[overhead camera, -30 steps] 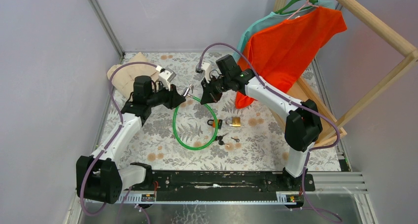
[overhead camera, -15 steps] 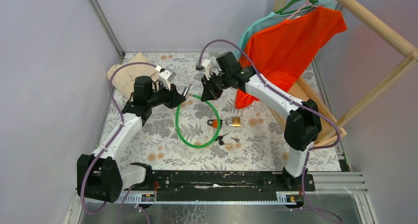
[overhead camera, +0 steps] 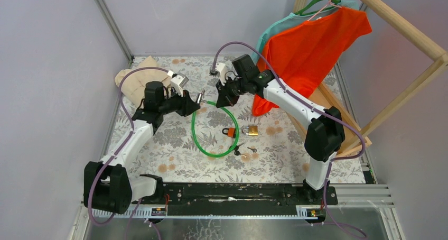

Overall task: Lock with the key
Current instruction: Lock the lock.

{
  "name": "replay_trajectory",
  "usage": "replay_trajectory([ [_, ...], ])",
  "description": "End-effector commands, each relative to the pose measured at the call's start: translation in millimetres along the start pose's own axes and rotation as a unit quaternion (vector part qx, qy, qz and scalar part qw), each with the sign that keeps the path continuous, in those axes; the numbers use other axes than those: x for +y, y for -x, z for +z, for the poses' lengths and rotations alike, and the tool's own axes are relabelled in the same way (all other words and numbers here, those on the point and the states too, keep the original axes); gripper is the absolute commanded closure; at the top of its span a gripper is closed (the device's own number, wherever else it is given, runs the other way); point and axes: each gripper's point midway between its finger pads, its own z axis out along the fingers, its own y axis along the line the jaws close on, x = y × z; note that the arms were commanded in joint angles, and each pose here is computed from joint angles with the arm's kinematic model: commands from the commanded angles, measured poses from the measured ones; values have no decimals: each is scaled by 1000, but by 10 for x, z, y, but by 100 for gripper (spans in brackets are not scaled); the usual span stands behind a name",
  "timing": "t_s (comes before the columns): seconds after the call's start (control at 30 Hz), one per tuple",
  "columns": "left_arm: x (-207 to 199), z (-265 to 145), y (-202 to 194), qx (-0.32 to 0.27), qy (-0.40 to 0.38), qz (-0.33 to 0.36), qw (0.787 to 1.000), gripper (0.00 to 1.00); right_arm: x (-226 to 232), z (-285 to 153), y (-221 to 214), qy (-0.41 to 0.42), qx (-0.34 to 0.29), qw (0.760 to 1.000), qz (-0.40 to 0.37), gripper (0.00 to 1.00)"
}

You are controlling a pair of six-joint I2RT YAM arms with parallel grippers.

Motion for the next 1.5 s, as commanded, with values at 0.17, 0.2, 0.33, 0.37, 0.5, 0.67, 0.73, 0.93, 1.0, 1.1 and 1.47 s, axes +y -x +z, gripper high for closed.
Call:
replay_trajectory([
  [0.17, -611, -74, 199, -41, -145, 44, 988, 100, 368, 194, 180, 101, -81, 989, -65, 95],
  [0.2, -602, -78, 201, -41, -144, 59, 987, 100, 389, 212, 146, 110, -82, 989, -64, 94],
  [0.33, -575, -78, 185, -39, -143, 100, 984, 100, 394, 261, 134, 122, -81, 987, -67, 97],
  [0.37, -570, -72, 173, -39, -144, 108, 983, 100, 390, 264, 145, 123, -81, 987, -70, 98],
  [0.5, -548, -65, 149, -39, -145, 132, 980, 100, 373, 258, 194, 119, -84, 986, -78, 99],
  [0.67, -550, -72, 49, -35, -150, 146, 977, 100, 363, 257, 165, 112, -90, 987, -73, 96],
  [0.73, -561, -81, -22, -33, -157, 159, 974, 100, 349, 270, 114, 109, -92, 987, -70, 96],
  [0.93, -500, -79, -237, -16, -151, 179, 972, 100, 367, 281, -25, 111, -94, 987, -71, 94],
  [1.0, -497, -82, -326, -12, -154, 185, 971, 100, 365, 302, -85, 113, -94, 987, -70, 92],
  [1.1, -481, -82, -421, -7, -152, 186, 971, 100, 391, 339, -157, 120, -99, 986, -58, 89],
  [1.47, -400, -25, -507, -7, -128, 137, 982, 100, 380, 474, -328, 127, -110, 986, -8, 80],
])
